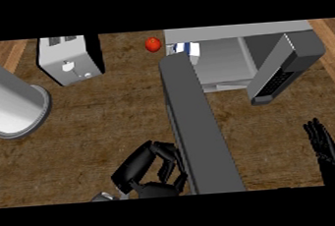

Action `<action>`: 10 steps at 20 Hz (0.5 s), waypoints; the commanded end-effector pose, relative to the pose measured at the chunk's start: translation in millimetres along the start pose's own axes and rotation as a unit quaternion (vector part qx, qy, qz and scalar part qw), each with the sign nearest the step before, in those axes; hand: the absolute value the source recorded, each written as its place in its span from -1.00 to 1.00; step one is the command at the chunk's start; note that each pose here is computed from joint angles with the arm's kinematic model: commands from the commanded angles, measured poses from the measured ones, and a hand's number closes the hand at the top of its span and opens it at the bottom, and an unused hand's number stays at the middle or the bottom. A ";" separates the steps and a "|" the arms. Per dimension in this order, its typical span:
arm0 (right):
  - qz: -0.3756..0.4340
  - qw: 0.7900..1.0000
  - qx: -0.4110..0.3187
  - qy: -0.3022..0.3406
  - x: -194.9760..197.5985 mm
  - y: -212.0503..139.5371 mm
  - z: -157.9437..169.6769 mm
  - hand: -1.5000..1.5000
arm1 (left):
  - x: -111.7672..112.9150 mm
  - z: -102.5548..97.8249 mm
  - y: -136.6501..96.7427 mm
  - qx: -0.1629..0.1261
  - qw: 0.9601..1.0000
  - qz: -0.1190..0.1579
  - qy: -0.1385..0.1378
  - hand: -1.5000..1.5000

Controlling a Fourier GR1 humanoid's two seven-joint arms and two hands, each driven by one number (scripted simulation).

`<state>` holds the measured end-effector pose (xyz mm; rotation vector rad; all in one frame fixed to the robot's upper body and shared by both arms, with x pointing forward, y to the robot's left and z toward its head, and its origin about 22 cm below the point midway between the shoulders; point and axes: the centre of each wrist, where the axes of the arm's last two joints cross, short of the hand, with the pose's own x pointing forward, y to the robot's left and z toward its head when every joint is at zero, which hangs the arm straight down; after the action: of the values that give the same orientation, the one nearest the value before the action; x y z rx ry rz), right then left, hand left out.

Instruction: Pick up the milk, place it into the microwave and close the microwave

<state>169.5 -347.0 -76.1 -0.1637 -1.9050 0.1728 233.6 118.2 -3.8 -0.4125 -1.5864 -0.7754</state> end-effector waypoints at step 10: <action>-0.024 0.997 0.022 -0.071 54.0 -32.3 -7.5 -1.00 | -48.0 -50.4 -73.5 -0.091 0.995 -0.005 0.027 1.00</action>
<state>153.2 -370.8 -34.8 -0.1219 -1.9932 0.1790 246.7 57.9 -52.9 -0.5166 -1.5190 -0.9027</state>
